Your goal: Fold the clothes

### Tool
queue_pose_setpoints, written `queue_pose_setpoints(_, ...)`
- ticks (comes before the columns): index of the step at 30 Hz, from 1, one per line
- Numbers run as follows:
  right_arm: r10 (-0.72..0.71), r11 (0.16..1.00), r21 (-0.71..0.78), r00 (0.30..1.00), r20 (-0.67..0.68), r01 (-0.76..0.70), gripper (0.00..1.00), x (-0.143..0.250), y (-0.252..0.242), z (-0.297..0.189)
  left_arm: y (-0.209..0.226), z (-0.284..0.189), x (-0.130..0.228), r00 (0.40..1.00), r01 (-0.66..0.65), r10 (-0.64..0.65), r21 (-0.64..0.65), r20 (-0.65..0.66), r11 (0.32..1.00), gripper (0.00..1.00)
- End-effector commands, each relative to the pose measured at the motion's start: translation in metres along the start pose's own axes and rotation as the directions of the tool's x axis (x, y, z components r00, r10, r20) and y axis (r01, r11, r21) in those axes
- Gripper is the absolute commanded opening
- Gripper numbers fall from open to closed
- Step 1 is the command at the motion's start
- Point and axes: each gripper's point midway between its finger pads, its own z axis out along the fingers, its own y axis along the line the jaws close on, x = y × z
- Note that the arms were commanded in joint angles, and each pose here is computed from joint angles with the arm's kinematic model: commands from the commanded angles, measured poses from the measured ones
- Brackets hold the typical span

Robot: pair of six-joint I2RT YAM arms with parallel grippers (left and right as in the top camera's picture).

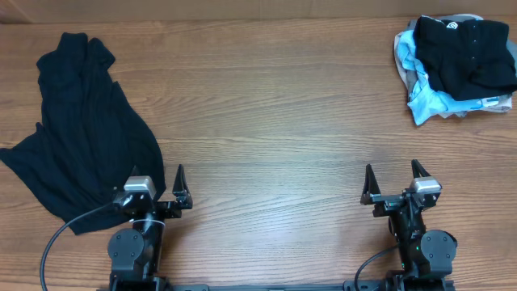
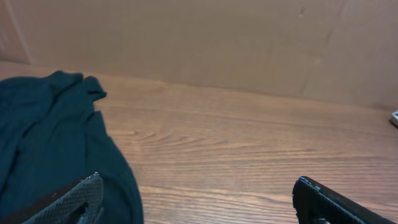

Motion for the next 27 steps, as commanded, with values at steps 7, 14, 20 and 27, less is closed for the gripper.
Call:
queue_pose_setpoints(7,-0.003,1.000,0.003,1.000,0.005,0.003,1.00,0.002,0.000,0.000,0.020,-0.002,0.011,0.999,0.030,-0.029,-0.073,0.018,0.997,1.00)
queue_pose_setpoints(14,-0.003,1.000,0.003,1.000,0.005,0.003,1.00,0.002,0.000,0.000,0.034,-0.005,0.016,1.000,-0.002,0.002,-0.150,0.000,0.989,1.00)
queue_pose_setpoints(20,-0.003,1.000,0.003,1.000,0.005,0.003,1.00,0.002,0.000,0.000,0.032,-0.007,0.007,0.999,-0.015,0.020,-0.137,0.037,0.990,1.00)
queue_pose_setpoints(27,-0.003,1.000,0.003,1.000,0.005,0.003,1.00,0.002,0.000,0.000,0.030,-0.008,0.004,0.999,-0.014,0.021,-0.130,0.050,0.991,1.00)
